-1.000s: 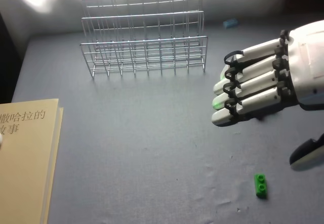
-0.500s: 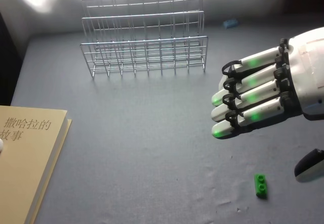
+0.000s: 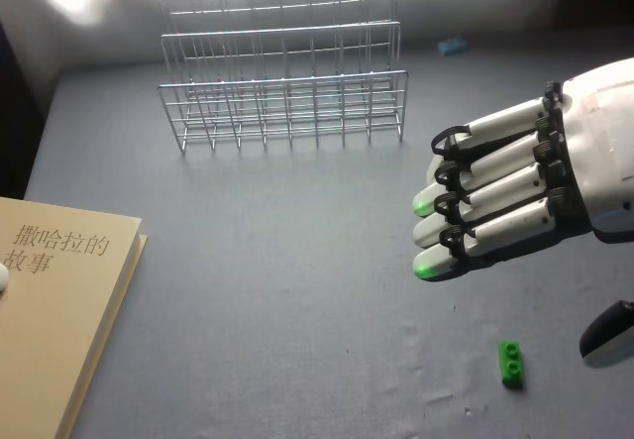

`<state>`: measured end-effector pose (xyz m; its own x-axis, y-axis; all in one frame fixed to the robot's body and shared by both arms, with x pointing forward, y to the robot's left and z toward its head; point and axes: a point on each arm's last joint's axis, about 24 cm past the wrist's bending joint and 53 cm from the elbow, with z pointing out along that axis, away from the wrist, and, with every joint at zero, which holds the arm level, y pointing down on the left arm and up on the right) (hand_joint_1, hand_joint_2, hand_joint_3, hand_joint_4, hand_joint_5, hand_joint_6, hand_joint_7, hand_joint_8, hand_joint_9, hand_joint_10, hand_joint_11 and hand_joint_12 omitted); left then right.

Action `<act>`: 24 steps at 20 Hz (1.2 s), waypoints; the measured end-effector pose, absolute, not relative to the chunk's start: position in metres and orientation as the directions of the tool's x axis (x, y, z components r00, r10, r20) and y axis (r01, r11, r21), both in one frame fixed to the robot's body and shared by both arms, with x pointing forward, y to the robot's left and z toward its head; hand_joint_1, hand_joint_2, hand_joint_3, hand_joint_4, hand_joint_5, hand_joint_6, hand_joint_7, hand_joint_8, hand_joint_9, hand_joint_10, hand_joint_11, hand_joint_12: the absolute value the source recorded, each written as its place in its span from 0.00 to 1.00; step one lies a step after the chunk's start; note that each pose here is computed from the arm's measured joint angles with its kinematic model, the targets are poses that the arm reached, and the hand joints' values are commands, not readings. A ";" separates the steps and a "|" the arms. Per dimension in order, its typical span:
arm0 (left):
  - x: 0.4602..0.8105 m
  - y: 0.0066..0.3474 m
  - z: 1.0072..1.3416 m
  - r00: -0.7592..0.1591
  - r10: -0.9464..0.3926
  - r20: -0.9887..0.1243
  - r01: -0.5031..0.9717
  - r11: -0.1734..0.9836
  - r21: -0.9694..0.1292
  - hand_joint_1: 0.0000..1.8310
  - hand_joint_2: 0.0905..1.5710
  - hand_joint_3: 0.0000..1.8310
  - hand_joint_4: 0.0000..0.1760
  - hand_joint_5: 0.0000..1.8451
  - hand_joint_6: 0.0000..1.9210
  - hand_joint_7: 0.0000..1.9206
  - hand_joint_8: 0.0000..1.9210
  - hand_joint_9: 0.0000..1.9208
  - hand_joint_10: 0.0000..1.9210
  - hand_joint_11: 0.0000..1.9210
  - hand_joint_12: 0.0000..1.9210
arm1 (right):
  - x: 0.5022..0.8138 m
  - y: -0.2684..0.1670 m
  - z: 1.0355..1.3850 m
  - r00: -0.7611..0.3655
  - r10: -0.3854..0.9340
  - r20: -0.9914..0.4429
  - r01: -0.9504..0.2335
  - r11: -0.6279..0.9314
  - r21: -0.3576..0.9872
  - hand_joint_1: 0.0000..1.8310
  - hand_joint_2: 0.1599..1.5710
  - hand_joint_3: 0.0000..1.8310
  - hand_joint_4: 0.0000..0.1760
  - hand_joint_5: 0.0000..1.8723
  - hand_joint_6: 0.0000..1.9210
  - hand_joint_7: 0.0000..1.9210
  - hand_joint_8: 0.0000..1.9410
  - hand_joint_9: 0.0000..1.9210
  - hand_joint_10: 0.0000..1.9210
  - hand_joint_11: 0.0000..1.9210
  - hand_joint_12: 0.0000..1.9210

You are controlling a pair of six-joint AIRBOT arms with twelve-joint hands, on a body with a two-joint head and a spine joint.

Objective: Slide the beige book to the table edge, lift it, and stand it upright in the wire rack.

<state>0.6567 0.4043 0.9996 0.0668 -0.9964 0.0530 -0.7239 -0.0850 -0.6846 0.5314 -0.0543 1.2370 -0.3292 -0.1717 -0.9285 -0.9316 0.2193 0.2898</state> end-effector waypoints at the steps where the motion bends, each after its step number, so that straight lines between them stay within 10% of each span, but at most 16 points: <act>1: 0.656 0.404 0.999 0.067 -0.996 0.053 -0.725 -0.085 -0.683 0.72 0.76 0.00 0.00 0.40 0.63 0.39 0.71 0.38 0.71 0.32 0.72 | 0.531 -0.054 1.237 -0.329 -0.172 -0.929 -0.932 0.218 0.290 0.16 0.70 0.00 0.00 0.15 0.00 0.15 0.00 0.14 0.00 0.00 0.39; 24: 0.674 0.417 1.081 0.065 -0.997 0.041 -0.546 -0.070 -0.835 0.73 0.77 0.00 0.00 0.42 0.61 0.36 0.77 0.38 0.79 0.36 0.77 | 0.531 -0.053 1.237 -0.327 -0.173 -0.929 -0.933 0.219 0.287 0.16 0.71 0.00 0.00 0.15 0.00 0.15 0.00 0.14 0.00 0.00 0.40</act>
